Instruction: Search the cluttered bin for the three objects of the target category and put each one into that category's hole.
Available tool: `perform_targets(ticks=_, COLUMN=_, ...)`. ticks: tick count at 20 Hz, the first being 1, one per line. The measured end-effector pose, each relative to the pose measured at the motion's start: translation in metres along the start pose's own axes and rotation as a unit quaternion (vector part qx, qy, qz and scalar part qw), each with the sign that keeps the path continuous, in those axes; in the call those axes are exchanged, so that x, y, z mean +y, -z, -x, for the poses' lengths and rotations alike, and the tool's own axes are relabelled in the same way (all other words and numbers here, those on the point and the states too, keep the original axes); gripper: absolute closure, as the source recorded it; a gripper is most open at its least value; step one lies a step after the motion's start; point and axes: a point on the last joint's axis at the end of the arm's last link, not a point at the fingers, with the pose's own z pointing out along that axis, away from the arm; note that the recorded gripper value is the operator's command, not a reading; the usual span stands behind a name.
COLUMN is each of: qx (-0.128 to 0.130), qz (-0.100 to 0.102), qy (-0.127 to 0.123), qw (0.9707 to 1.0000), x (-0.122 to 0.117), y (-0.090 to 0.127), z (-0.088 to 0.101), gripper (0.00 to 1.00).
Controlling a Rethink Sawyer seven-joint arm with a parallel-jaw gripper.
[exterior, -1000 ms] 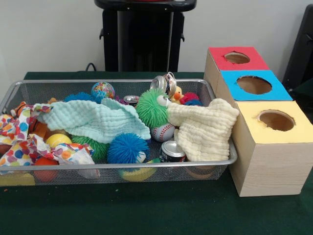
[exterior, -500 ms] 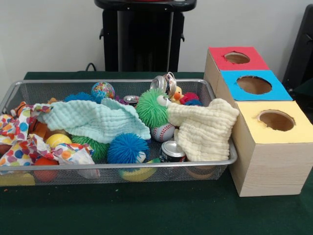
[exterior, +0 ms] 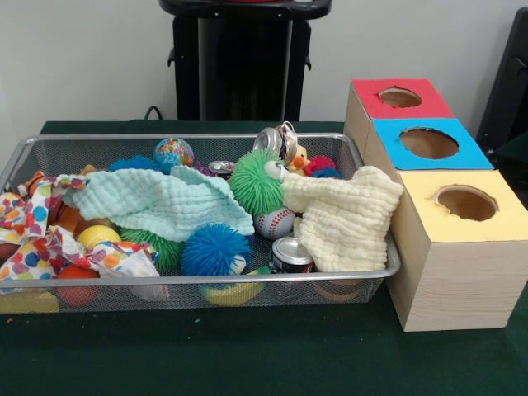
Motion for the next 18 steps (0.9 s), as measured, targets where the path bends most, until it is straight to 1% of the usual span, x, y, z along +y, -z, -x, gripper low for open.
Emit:
perform_targets(ticks=2, qx=0.016, qz=-0.005, qy=-0.019, qw=0.9997, x=0.000, y=0.004, z=0.001, gripper=1.00)
perform_targets(ticks=4, qx=0.032, qz=-0.011, qy=-0.042, qw=0.9986, x=0.001, y=0.010, z=0.003, gripper=1.00)
perform_targets(ticks=5, qx=0.035, qz=-0.012, qy=-0.047, qw=0.9982, x=0.001, y=0.012, z=0.004, gripper=1.00)
perform_targets(ticks=6, qx=0.039, qz=-0.015, qy=-0.058, qw=0.9974, x=0.003, y=0.017, z=0.006, gripper=1.00)
perform_targets(ticks=8, qx=0.039, qz=-0.022, qy=-0.066, qw=0.9968, x=0.008, y=0.024, z=0.011, gripper=1.00)
perform_targets(ticks=11, qx=0.036, qz=-0.025, qy=-0.065, qw=0.9969, x=0.018, y=0.033, z=0.017, gripper=1.00)
perform_targets(ticks=13, qx=0.031, qz=-0.023, qy=-0.057, qw=0.9976, x=0.027, y=0.040, z=0.020, gripper=1.00)
perform_targets(ticks=15, qx=0.023, qz=-0.022, qy=-0.039, qw=0.9987, x=0.041, y=0.052, z=0.025, gripper=1.00)
perform_targets(ticks=18, qx=0.018, qz=-0.021, qy=-0.020, qw=0.9994, x=0.049, y=0.058, z=0.027, gripper=1.00)
